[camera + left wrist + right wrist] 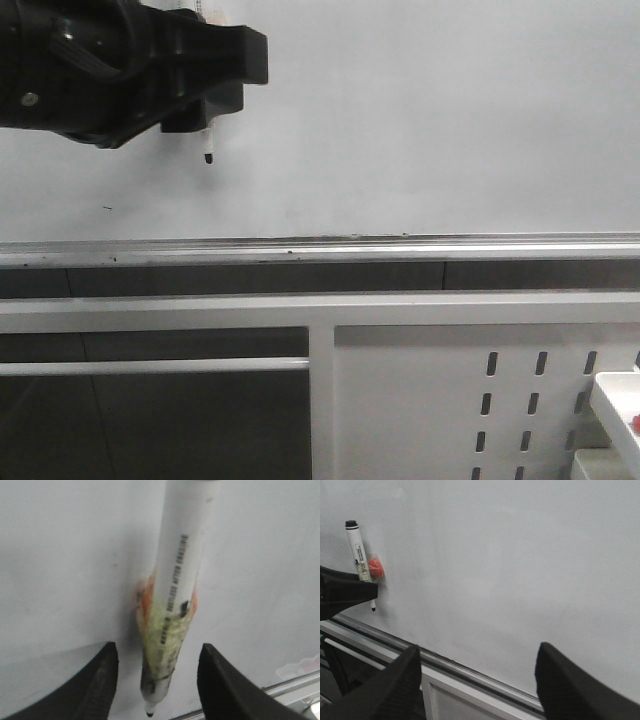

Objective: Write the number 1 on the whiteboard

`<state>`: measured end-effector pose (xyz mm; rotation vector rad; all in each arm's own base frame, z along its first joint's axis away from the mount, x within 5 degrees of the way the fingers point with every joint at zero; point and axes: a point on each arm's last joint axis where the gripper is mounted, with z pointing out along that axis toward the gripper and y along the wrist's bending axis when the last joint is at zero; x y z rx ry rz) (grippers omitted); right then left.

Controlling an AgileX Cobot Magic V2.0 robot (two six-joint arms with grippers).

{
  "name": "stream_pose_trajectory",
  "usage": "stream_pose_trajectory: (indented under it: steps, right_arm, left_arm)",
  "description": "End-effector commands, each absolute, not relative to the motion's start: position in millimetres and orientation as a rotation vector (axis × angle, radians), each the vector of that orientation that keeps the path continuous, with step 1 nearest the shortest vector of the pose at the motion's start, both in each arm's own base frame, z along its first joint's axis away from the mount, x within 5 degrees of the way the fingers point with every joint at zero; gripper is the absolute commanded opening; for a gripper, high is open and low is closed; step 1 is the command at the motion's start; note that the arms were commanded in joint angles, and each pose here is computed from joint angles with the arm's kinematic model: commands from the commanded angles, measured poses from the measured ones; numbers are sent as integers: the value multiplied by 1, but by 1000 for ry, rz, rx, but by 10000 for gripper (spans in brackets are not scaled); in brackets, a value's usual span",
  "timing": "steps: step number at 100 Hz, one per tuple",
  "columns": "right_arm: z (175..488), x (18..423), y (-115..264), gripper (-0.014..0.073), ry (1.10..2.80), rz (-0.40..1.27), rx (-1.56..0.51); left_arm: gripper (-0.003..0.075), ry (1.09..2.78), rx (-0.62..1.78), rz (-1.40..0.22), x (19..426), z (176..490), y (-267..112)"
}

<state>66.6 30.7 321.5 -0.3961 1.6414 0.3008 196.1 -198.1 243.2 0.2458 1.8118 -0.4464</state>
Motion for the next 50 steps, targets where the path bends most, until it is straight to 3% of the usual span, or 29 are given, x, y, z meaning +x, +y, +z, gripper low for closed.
stream_pose_trajectory:
  steps: [1,50]
  right_arm:
    - [333,69,31,441,1578,284,-398]
    - [332,69,31,441,1594,284,-400]
  left_arm:
    - [340,1692,188,-441,205,264,-200]
    - [334,1687,-1,-470,235,272,-192]
